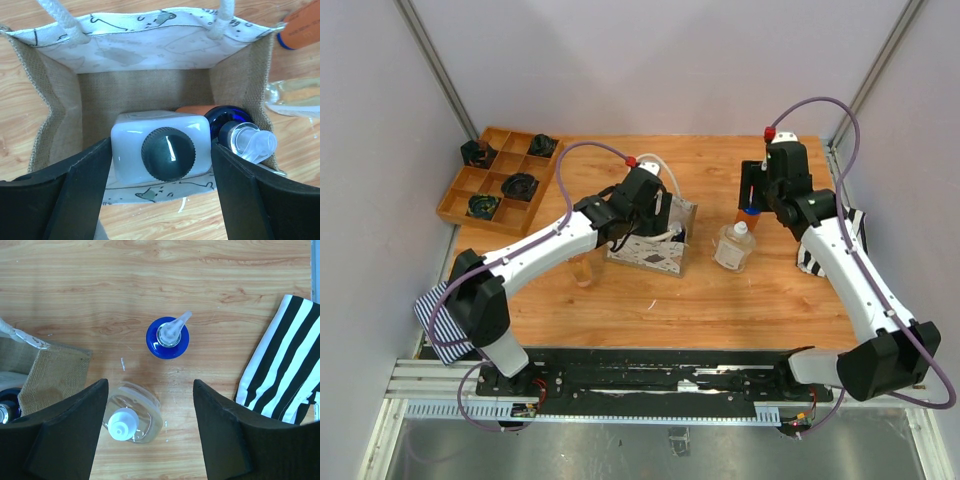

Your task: Take the personal care products out of the canvas bag

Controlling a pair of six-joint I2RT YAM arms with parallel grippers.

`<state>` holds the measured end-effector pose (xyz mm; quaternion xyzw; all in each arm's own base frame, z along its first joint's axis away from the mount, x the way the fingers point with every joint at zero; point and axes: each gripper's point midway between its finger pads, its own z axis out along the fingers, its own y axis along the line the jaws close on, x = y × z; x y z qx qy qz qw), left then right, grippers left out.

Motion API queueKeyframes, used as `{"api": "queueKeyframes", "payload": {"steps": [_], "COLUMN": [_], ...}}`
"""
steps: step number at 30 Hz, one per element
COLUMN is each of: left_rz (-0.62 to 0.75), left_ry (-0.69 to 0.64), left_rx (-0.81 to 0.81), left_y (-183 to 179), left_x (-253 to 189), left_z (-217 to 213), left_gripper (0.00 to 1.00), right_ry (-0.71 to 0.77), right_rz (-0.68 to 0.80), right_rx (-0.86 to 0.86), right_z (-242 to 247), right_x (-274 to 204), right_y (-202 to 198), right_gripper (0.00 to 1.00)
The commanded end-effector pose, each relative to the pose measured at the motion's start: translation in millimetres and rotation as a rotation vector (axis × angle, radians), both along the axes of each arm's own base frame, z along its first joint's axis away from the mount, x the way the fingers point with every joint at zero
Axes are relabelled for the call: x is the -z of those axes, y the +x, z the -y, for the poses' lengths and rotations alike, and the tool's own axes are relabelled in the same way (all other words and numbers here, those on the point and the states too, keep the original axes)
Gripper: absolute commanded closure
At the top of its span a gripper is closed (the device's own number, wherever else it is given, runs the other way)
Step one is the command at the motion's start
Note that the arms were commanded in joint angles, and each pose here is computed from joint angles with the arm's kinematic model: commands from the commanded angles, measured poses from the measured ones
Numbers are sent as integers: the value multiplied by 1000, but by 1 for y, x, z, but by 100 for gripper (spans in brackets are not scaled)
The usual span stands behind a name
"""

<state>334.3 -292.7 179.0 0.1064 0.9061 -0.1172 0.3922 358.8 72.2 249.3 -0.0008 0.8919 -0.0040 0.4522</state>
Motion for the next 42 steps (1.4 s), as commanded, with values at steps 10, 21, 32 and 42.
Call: {"api": "queueKeyframes", "payload": {"steps": [10,21,32,42], "left_rz": [-96,31,297,507], "left_ry": [166,156,-25,-136], "left_rx": [-40,-125,-211,-347], "left_y": [-8,8,16,-10], "left_x": [51,0,-163,-295], "left_z": [-16,-28,-46,-107], "left_gripper": [16,63,69,66], "right_ry": [29,-5,-53,27], "right_rz": [13,19,6,8], "right_rx": [-27,-260,-442,-563], "right_z": [-4,-71,-134,-184], "right_x": [-14,-25,-12,-3], "right_y": [-23,-52,-63,-45], "right_gripper": [30,29,28,40]}}
